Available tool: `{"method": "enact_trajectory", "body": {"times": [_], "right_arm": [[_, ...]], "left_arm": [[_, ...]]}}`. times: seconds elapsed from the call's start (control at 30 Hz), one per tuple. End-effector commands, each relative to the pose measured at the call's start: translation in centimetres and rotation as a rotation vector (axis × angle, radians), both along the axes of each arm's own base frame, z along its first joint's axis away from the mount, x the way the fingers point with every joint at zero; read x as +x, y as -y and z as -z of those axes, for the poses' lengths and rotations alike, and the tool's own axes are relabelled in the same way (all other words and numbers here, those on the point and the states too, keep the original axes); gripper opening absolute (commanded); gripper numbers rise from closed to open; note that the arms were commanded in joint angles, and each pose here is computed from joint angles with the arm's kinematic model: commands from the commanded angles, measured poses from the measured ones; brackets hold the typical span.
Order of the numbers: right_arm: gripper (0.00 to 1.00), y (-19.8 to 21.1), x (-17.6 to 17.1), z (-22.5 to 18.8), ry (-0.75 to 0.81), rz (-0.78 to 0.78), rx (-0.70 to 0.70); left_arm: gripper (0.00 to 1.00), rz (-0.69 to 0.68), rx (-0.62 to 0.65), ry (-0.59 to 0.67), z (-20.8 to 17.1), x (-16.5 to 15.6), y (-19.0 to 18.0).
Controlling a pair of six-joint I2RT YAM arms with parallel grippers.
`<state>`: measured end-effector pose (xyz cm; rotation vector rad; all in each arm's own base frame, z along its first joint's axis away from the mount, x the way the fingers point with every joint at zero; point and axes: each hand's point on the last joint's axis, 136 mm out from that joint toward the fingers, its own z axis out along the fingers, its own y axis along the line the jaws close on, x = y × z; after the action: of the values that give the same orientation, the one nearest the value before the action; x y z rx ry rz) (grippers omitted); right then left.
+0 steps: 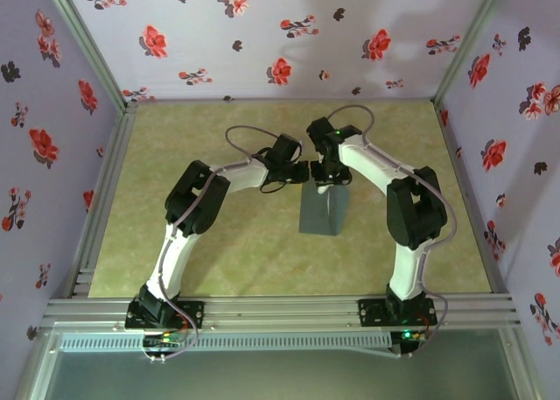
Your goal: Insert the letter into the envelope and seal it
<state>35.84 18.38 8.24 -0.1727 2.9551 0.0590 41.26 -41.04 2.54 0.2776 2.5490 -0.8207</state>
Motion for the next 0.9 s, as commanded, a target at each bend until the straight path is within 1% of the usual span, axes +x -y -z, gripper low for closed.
{"method": "enact_trajectory", "body": {"times": [0.0, 0.2, 0.43, 0.63, 0.73, 0.87], "right_arm": [[0.0, 1.0, -0.3, 4.3, -0.078, 0.003, -0.062], [0.0, 0.9, 0.8, 2.8, -0.044, 0.016, -0.049], [0.0, 0.7, 1.6, -1.6, 0.04, 0.042, 0.005], [0.0, 1.2, 1.5, -5.1, 0.1, 0.067, 0.057], [0.0, 1.4, 1.2, -6.1, 0.112, 0.073, 0.071], [0.0, 1.6, 0.2, -6.2, 0.095, 0.066, 0.068]], "left_arm": [[0.0, 0.009, 0.106, -0.112, 4.6, -3.1, -1.4], [0.0, 0.004, 0.107, -0.118, 5.0, -3.3, -1.5], [0.0, -0.025, 0.136, -0.131, 5.9, -3.6, -2.4], [0.0, -0.078, 0.173, -0.137, 6.6, -3.6, -3.7], [0.0, -0.096, 0.185, -0.138, 6.7, -3.6, -4.0], [0.0, -0.109, 0.194, -0.14, 6.8, -3.6, -4.3]]}}
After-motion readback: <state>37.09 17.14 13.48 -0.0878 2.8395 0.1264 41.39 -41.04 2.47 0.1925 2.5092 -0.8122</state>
